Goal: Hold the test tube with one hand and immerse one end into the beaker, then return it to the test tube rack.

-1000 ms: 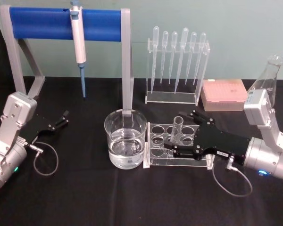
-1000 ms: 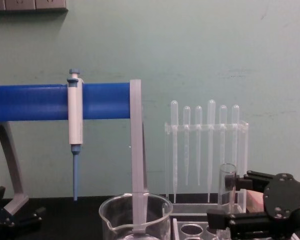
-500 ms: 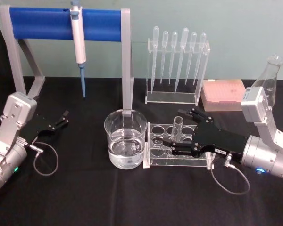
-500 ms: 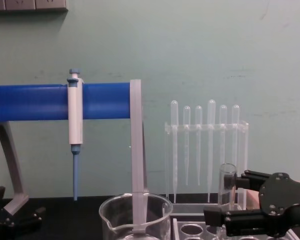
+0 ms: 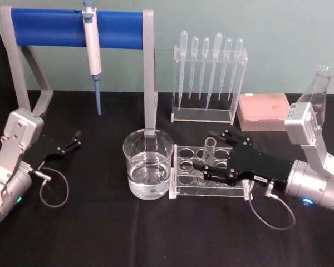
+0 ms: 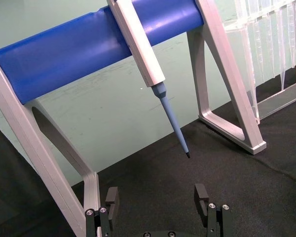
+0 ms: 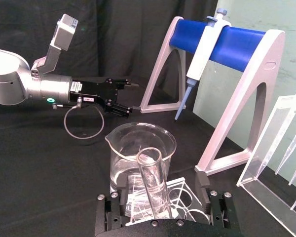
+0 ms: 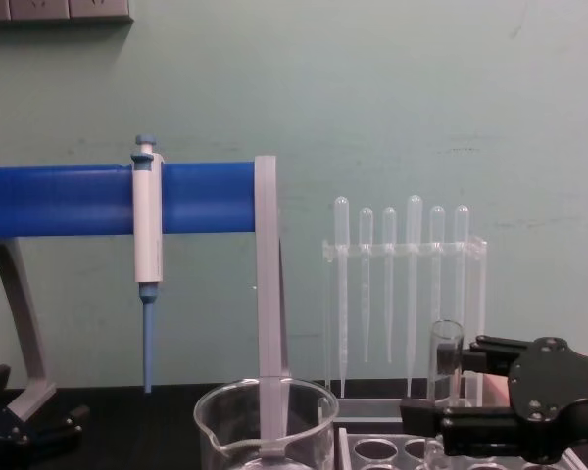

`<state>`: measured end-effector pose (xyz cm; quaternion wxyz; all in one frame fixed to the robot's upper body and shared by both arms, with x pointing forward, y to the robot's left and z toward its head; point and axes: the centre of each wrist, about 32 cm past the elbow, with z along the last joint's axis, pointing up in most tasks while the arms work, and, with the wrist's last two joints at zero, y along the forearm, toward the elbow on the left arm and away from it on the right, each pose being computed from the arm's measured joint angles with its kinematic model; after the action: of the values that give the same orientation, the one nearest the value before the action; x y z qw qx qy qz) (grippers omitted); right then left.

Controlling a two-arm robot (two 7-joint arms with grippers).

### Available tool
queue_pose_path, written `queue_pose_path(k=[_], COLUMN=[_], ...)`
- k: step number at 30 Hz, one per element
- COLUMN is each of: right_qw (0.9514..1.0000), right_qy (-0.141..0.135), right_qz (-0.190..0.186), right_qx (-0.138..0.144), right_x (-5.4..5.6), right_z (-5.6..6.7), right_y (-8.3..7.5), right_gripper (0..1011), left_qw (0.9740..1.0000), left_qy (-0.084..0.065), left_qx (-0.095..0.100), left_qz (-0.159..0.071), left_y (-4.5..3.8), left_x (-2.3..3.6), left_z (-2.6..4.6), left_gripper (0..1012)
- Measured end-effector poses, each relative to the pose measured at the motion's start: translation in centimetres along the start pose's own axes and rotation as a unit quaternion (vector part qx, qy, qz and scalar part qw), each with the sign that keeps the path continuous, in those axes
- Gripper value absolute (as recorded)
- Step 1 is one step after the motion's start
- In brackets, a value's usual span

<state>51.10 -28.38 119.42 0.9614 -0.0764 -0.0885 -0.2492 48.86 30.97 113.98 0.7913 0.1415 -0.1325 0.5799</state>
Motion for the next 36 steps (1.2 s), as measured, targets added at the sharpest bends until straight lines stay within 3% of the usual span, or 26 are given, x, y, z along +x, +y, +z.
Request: queue_pose_path(k=[10, 19, 36], right_qw=[1.0000, 1.0000, 1.0000], right_qy=[0.000, -0.001, 0.004], right_qz=[0.000, 0.000, -0.001], right_qx=[0.000, 0.001, 0.000], right_x=[-0.01, 0.00, 0.36], right_z=[0.01, 0.01, 0.33], right_y=[0.00, 0.00, -0.24], right_gripper=[592, 273, 234], left_qw=[1.0000, 1.0000, 1.0000], left_qy=[0.000, 0.000, 0.000], left_qx=[0.000, 0.000, 0.000], left_qz=[0.000, 0.000, 0.000], left_y=[0.00, 0.00, 0.00], left_x=[0.00, 0.00, 0.00], left_z=[0.00, 0.00, 0.00], left_gripper=[1000, 1000, 1000])
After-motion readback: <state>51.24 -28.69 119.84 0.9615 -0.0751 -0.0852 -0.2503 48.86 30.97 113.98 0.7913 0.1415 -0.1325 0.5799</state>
